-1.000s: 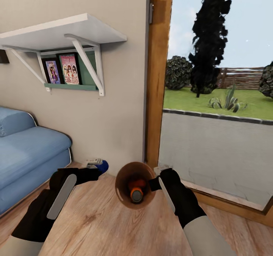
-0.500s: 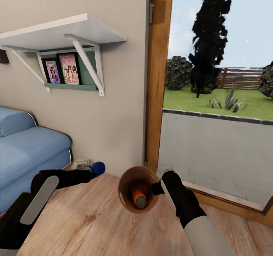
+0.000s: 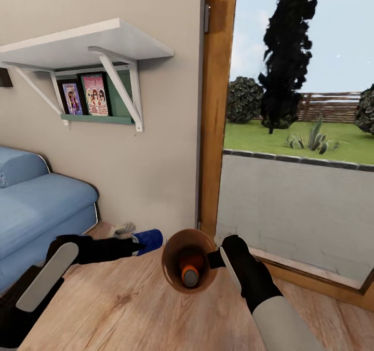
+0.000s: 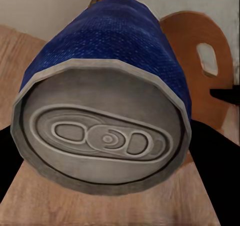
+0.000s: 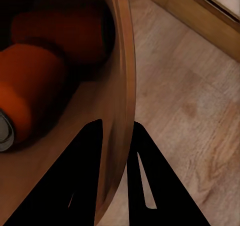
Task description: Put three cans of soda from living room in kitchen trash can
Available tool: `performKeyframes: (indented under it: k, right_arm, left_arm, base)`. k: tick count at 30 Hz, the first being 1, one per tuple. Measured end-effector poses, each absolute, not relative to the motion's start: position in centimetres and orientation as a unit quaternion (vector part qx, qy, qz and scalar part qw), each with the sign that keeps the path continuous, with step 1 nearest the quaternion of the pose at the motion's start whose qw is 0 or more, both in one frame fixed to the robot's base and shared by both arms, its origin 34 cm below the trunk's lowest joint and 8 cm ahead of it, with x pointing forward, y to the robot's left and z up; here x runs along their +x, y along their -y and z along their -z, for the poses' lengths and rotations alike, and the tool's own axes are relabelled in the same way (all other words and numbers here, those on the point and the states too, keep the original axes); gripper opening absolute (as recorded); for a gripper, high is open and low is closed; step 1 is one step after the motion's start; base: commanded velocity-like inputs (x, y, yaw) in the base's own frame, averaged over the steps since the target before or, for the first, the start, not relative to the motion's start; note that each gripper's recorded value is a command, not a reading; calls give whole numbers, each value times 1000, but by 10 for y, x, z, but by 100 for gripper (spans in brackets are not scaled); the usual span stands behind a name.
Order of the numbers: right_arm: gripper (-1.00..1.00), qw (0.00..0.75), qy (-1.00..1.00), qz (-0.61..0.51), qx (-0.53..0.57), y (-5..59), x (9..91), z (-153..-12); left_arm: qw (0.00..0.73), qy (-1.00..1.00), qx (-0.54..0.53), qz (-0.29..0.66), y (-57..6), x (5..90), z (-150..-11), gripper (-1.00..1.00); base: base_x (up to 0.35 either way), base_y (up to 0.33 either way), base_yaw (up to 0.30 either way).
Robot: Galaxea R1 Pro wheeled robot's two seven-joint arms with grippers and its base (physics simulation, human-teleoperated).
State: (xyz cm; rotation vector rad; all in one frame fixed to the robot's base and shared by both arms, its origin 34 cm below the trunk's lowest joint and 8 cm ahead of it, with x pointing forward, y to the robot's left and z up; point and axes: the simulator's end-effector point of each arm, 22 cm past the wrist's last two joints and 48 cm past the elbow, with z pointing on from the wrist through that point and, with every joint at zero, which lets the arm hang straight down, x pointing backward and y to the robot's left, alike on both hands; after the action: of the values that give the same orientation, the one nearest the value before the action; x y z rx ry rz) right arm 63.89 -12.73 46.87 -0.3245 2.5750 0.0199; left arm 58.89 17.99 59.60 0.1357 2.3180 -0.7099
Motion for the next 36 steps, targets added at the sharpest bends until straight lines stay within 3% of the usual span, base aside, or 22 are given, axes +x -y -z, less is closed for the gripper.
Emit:
performKeyframes:
  k: [18, 36]
  right_arm:
    - [-100, 269, -955, -5, -123, 127, 639, -468]
    - [-100, 268, -955, -8, -125, 122, 638, -468]
  left_arm:
    - [270, -899, 124, 320, -106, 540, -564, -100]
    - [256, -905, 127, 315, -39, 534, -554, -100]
  base:
    - [0, 0, 0]
    - [0, 0, 0]
